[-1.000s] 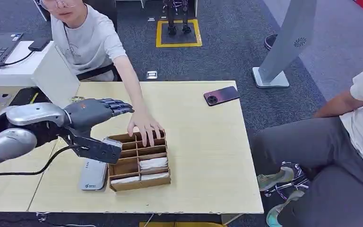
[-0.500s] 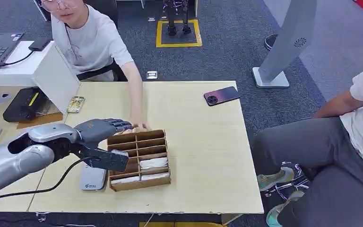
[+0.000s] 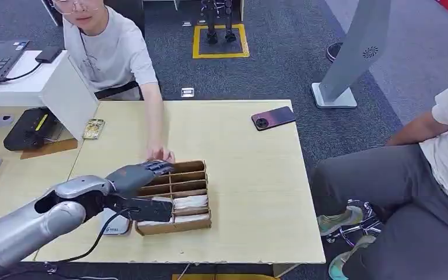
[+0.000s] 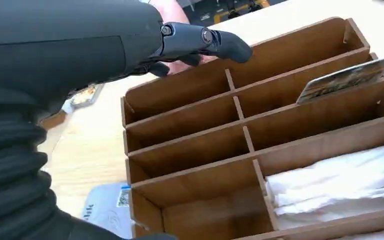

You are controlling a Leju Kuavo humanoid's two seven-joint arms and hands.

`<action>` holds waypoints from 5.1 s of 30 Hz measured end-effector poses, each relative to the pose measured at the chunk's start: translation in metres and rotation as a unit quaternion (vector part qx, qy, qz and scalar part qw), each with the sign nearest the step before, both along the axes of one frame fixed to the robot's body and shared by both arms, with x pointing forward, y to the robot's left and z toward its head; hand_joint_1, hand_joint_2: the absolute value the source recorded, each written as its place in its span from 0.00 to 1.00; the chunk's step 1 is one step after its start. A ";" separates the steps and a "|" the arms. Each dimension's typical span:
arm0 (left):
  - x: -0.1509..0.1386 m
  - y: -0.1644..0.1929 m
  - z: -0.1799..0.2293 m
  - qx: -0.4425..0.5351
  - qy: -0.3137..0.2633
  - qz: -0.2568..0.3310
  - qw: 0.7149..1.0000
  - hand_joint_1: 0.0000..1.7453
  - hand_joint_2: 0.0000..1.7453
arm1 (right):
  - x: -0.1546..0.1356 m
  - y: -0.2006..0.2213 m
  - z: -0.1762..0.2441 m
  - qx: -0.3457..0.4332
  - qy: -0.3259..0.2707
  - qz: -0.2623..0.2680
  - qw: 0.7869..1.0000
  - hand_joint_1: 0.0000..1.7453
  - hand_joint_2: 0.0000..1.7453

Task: Pass the card to the sensor for recognition and then transmit it.

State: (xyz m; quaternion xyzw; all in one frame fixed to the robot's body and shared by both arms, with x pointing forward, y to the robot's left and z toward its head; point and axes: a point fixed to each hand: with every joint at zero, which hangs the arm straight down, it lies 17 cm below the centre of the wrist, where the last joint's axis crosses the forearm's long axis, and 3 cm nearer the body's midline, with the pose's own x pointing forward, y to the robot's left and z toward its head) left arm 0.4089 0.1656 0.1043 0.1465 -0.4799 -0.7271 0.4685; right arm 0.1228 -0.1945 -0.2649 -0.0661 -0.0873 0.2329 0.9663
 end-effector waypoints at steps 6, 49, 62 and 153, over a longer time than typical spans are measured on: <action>-0.004 -0.010 -0.001 -0.059 0.032 0.047 0.997 0.00 1.00 | -0.002 -0.004 -0.001 -0.010 -0.008 -0.013 1.000 0.00 1.00; 0.015 -0.082 0.057 -0.223 -0.030 0.072 0.972 0.00 1.00 | -0.005 -0.002 -0.001 -0.007 -0.011 -0.025 1.000 0.00 1.00; 0.021 -0.092 0.069 -0.208 -0.093 0.054 0.972 0.00 1.00 | -0.005 -0.002 -0.001 -0.006 -0.010 -0.025 1.000 0.00 1.00; 0.019 -0.094 0.034 -0.135 -0.152 0.028 0.979 0.00 1.00 | -0.006 0.000 -0.001 0.000 -0.006 -0.023 1.000 0.00 1.00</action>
